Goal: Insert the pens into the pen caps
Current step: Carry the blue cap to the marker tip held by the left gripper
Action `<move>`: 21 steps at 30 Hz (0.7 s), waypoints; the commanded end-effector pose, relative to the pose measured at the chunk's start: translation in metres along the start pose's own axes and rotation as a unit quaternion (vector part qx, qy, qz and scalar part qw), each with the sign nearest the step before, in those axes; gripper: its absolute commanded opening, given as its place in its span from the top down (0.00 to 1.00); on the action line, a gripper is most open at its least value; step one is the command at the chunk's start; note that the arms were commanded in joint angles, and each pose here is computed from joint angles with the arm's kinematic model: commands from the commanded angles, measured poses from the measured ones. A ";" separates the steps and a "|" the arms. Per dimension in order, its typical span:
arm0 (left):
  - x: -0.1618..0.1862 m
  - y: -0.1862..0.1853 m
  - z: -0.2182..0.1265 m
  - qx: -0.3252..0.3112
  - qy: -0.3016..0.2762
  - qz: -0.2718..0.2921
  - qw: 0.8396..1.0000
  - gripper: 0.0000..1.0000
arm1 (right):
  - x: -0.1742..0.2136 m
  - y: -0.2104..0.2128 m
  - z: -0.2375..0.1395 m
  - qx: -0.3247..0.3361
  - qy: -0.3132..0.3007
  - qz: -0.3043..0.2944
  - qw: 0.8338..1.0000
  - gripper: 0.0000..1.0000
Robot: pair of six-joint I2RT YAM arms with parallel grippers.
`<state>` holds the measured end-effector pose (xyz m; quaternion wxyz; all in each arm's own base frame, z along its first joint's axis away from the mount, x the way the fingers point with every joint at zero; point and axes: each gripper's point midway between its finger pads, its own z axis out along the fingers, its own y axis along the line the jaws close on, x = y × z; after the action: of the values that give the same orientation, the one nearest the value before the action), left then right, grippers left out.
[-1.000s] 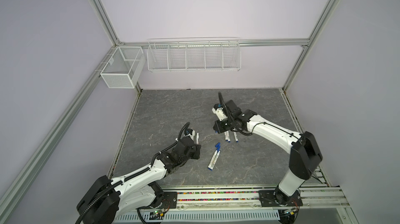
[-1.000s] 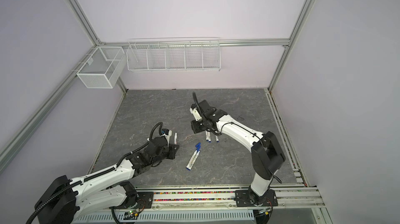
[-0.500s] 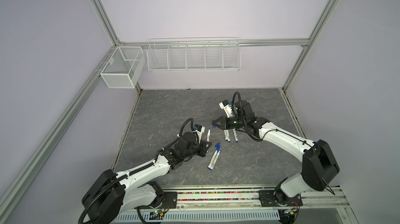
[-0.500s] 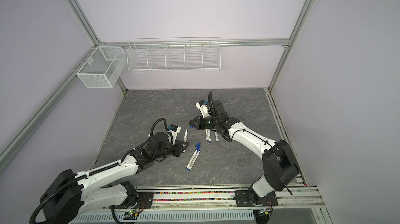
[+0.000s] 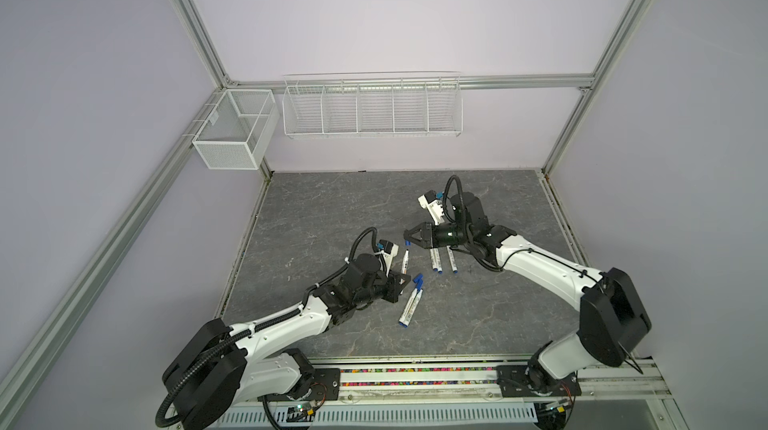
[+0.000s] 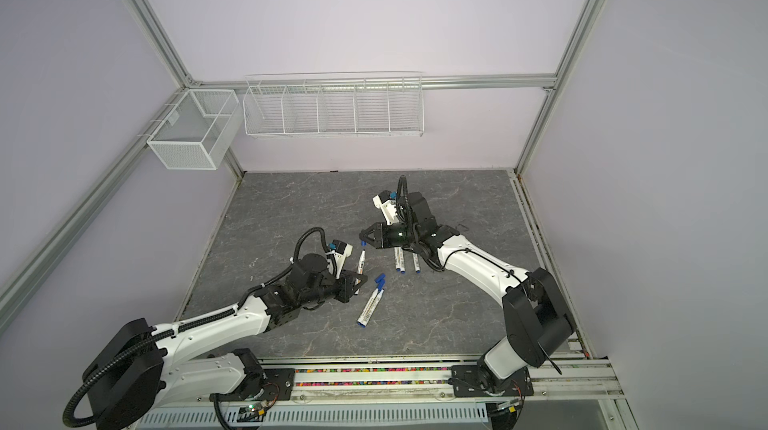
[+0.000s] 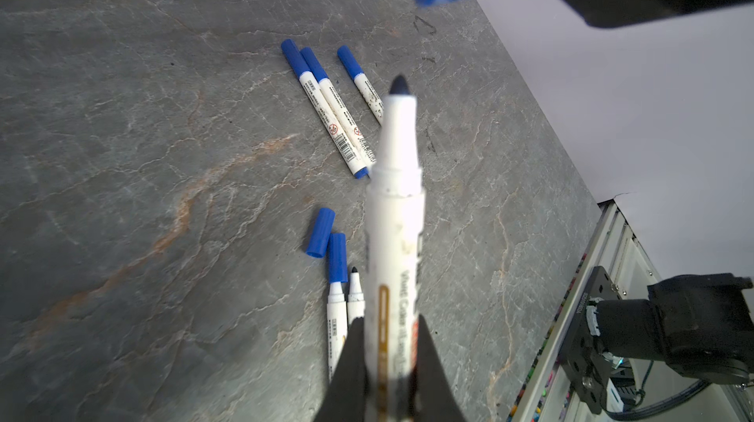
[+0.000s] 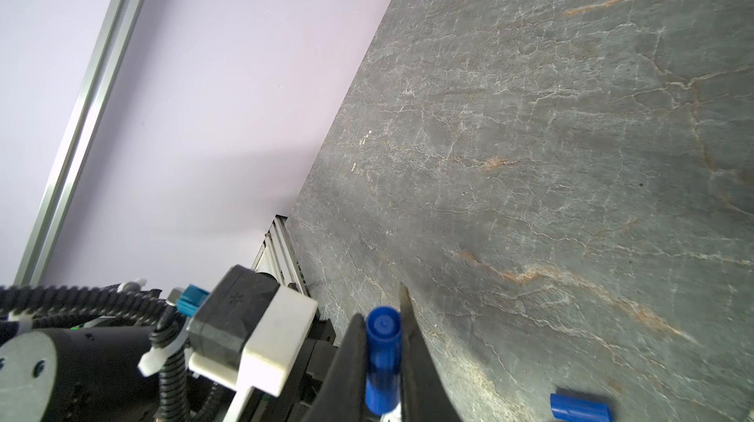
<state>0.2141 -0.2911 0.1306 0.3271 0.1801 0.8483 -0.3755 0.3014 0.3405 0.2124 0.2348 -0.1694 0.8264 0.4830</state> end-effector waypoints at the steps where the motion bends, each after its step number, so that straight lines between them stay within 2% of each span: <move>1: -0.017 -0.014 -0.002 0.019 -0.021 0.015 0.999 1.00 | 0.009 -0.005 0.006 0.007 0.016 -0.001 1.000 0.84; 11: -0.016 -0.012 -0.002 0.018 -0.023 0.015 0.999 1.00 | 0.026 -0.008 0.012 0.029 0.044 -0.019 0.998 0.84; 21: -0.014 -0.011 -0.002 0.016 -0.022 0.014 1.000 1.00 | 0.026 -0.007 0.007 0.040 0.042 -0.033 0.998 0.84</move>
<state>0.2140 -0.2910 0.1304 0.3273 0.1811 0.8484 -0.3746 0.2834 0.3465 0.1930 0.2173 -0.2036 0.8401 0.4534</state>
